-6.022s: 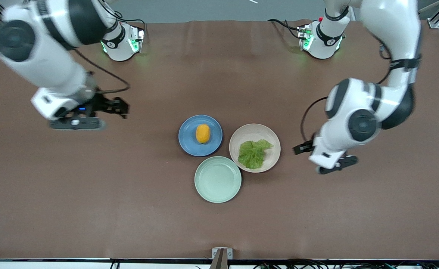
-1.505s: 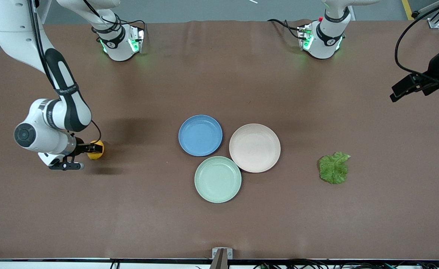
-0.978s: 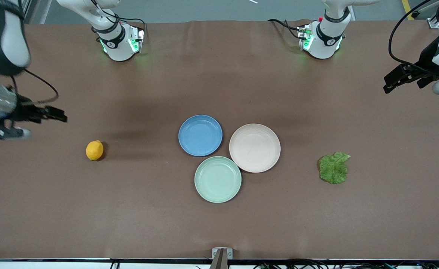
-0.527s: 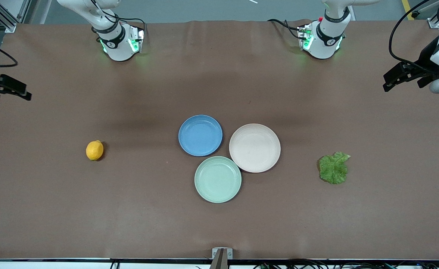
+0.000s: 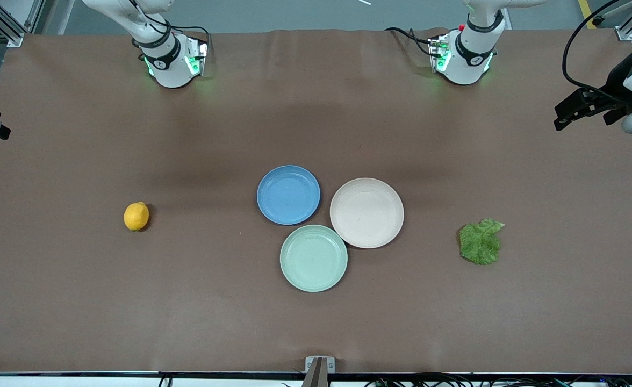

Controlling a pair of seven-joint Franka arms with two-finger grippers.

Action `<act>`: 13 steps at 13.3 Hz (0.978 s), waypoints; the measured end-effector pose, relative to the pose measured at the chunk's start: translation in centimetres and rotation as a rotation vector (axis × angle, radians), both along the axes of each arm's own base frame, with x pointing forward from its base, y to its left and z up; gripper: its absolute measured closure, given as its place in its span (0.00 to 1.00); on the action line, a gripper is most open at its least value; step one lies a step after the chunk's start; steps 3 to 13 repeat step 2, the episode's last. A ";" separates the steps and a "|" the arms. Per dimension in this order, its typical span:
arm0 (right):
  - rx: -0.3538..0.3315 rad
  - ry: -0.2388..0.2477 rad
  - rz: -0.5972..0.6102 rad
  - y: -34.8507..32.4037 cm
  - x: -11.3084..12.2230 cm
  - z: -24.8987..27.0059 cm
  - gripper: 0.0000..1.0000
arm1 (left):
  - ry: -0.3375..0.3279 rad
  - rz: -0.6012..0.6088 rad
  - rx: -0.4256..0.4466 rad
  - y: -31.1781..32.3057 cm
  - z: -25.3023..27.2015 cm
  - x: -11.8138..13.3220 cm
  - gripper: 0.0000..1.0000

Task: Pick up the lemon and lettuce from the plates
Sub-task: 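Lower the lemon onto the bare table and open the right gripper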

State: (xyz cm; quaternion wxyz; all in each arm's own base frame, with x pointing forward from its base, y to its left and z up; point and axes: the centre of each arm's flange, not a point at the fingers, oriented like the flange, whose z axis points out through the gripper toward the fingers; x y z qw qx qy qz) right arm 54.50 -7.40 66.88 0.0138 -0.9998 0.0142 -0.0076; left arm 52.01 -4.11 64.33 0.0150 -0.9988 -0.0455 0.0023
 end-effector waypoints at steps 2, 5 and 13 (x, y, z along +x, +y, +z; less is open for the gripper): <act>0.000 0.002 0.002 0.1 0.2 -0.1 0.00 | 0.000 0.000 0.000 0.0 0.0 0.0 0.00; 0.000 0.002 0.002 0.1 0.2 -0.1 0.00 | 0.000 0.000 0.000 0.0 0.0 0.0 0.00; 0.000 0.002 0.002 0.1 0.2 -0.1 0.00 | 0.000 0.000 0.000 0.0 0.0 0.0 0.00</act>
